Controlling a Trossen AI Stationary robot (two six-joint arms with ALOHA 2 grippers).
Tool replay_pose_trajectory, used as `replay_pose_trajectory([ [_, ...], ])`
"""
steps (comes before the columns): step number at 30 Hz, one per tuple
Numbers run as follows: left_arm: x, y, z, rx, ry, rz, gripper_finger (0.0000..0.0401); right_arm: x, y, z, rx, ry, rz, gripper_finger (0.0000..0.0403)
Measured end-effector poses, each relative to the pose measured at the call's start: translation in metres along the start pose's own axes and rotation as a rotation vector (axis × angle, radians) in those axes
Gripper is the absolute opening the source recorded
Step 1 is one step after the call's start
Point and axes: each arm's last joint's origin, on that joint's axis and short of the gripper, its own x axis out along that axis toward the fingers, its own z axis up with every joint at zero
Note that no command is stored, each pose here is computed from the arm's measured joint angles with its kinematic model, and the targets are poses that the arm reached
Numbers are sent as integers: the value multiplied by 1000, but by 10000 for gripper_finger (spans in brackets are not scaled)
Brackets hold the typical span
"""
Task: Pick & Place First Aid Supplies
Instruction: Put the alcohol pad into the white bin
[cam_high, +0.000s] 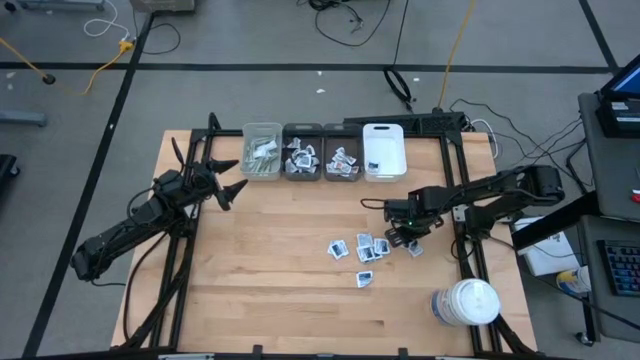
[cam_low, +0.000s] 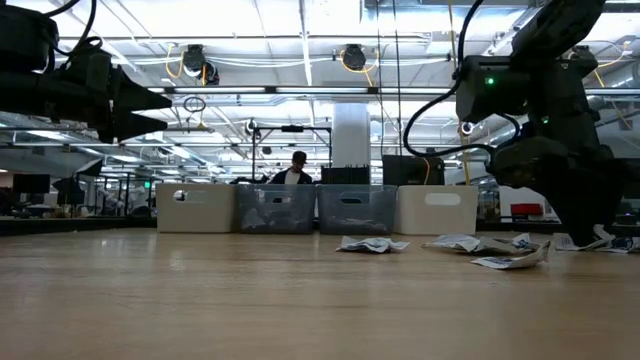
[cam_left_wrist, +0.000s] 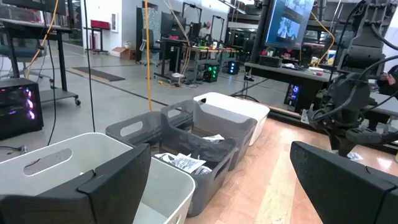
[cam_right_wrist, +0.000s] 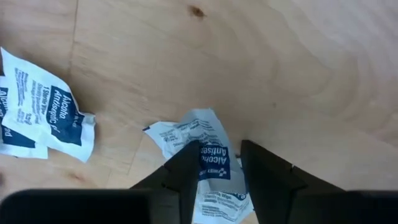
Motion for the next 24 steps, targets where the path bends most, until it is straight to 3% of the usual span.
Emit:
replay_pose_trajectory([
  [10, 0, 0, 0, 0, 0, 0, 392, -1, 0, 2, -48, -18, 3, 9],
  [17, 0, 0, 0, 0, 0, 0, 392, -24, 18, 9, -187, -108, 1, 3],
  [24, 0, 0, 0, 0, 1, 0, 392, -73, 38, 12, -400, -113, -14, 1],
])
